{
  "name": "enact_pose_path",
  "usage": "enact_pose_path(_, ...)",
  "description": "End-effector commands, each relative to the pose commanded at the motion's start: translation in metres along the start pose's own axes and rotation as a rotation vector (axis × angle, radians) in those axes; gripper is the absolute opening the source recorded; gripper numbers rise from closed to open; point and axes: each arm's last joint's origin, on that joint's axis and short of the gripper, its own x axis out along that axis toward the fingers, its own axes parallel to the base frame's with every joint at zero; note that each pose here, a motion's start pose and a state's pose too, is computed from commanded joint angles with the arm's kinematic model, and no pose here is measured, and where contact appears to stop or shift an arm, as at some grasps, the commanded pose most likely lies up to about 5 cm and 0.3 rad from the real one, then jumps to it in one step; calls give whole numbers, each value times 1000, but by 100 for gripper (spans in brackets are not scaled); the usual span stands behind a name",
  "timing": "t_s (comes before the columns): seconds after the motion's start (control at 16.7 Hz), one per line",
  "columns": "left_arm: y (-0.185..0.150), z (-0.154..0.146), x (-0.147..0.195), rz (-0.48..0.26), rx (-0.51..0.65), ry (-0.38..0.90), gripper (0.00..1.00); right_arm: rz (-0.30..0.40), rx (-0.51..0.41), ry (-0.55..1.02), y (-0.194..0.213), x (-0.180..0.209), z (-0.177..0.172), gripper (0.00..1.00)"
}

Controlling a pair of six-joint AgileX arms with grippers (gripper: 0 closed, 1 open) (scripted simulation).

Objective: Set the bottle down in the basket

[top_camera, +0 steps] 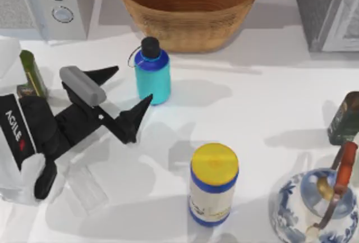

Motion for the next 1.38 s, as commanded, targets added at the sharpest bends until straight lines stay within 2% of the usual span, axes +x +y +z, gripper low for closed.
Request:
enact_pose_path(0.42,-5,1,2,-2,0,1,100,0,0,0,0,0,0,100)
enact_pose_path(0.72,-18,0,32,-1,0,0,100,0,0,0,0,0,0,100)
enact_pose_path(1.02,-5,0,65,-1,0,0,100,0,0,0,0,0,0,100)
enact_pose_path(1.38,0,0,70,0,0,0,100,0,0,0,0,0,0,100)
